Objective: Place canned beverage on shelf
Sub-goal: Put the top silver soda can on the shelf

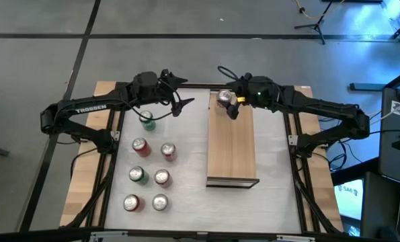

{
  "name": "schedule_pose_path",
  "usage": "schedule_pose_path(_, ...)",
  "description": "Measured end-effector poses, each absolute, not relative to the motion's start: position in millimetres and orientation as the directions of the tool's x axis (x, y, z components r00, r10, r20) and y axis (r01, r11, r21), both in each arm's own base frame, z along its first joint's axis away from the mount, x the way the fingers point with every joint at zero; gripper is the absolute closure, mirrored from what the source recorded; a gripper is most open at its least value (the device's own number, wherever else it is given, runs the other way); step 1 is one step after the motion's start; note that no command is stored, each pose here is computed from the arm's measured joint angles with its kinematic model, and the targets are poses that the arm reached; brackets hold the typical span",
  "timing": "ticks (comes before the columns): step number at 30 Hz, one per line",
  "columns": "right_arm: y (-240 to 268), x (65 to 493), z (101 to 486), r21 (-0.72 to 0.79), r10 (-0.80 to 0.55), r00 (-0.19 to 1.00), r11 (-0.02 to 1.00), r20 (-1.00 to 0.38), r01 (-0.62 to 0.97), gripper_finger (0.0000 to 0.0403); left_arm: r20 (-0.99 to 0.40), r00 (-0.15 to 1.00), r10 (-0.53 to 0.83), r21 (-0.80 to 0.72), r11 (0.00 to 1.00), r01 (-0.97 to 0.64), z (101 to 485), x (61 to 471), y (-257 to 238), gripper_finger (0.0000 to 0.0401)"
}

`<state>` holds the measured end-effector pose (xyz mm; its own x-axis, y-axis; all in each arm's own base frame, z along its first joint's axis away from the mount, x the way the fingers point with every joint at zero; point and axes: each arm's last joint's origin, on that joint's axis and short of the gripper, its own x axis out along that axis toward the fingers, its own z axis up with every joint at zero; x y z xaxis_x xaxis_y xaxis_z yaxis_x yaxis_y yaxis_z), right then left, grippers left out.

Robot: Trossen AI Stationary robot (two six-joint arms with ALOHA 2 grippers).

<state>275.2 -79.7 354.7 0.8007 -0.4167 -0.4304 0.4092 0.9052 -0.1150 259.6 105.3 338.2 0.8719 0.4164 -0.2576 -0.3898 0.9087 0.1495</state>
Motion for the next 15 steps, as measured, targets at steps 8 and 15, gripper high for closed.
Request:
schedule_pose_path(8,-84,288,335,-0.139,-0.425,0.750,0.899,-0.507,0.416,0.0016,-0.265,0.870,0.416,0.149,0.909,-0.389,337,259,105,0.0012)
schedule_pose_path(15,-86,293,327,-0.148,-0.428,0.731,0.897,-0.532,0.417,0.0016,-0.268,0.870,0.415,0.144,0.910,-0.390,337,259,105,0.0012)
